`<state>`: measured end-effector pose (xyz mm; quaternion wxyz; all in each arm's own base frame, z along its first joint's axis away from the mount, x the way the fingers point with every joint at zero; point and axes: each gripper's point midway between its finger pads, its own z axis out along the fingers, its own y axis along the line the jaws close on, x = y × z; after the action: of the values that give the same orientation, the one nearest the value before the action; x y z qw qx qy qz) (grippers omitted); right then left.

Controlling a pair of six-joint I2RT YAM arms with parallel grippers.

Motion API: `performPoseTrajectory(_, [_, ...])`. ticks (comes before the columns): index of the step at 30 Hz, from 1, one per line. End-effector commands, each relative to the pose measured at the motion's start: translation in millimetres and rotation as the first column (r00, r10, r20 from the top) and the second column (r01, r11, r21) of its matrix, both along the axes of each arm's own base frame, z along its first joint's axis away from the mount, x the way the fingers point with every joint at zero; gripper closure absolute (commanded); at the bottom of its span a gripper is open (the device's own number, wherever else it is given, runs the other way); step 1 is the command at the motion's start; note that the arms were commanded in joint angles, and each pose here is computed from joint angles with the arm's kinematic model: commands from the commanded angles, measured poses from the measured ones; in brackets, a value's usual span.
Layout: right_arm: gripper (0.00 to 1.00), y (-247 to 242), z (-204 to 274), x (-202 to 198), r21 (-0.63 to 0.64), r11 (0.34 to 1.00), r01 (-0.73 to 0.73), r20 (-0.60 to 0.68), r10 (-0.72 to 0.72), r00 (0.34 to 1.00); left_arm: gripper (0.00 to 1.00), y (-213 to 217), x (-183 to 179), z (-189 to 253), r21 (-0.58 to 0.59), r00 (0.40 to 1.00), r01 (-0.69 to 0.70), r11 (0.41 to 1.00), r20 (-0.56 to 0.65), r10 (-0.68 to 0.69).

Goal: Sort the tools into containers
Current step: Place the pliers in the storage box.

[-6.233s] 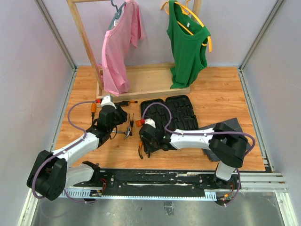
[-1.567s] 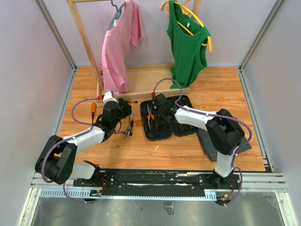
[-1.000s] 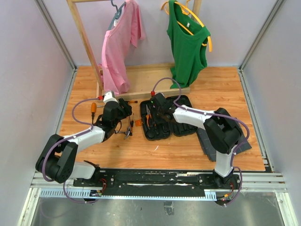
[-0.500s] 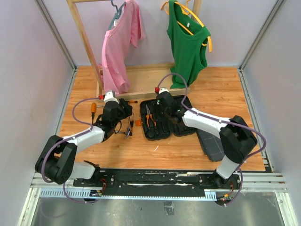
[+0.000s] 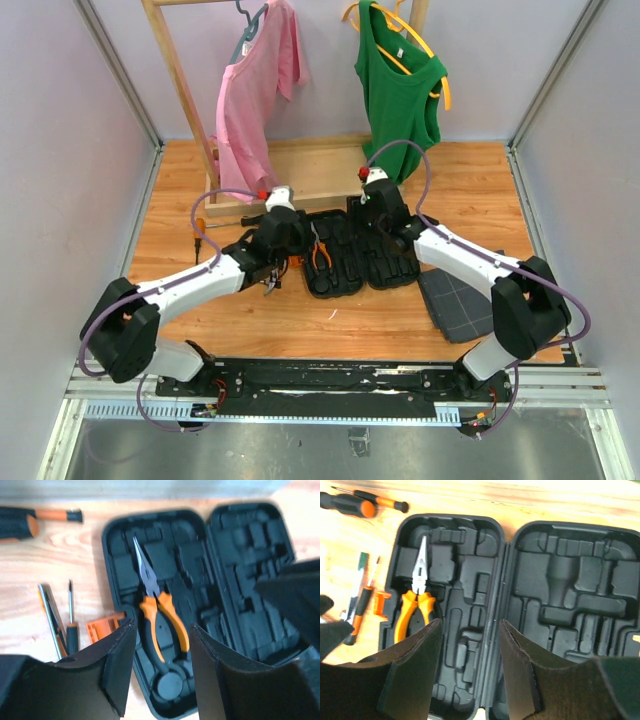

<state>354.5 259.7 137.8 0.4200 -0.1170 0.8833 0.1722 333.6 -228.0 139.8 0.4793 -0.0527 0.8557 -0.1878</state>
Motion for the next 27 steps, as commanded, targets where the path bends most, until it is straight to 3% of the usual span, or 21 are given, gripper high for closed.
performPoseTrajectory(1, [0.50, -6, -2, -1, -0.014, 0.999, -0.050, 0.020, 0.051, 0.999, 0.51, 3, -21, -36, 0.146, 0.990, -0.003, 0.989, -0.138, 0.023])
performPoseTrajectory(5, [0.49, -20, -9, -3, -0.019, 1.000, -0.021, 0.019, 0.021, 1.000, 0.55, -2, -25, -48, 0.194, 0.984, 0.015, 0.981, -0.176, 0.020])
performPoseTrajectory(11, [0.48, -21, -23, -5, 0.121, 0.993, -0.008, -0.021, 0.010, 1.000, 0.62, -16, -26, -53, 0.238, 0.981, 0.052, 0.970, -0.194, -0.005])
performPoseTrajectory(27, [0.49, -30, -47, -6, 0.130, 0.991, 0.005, -0.157, 0.015, 0.987, 0.69, -26, -13, -74, 0.337, 0.976, 0.088, 0.937, -0.219, -0.013])
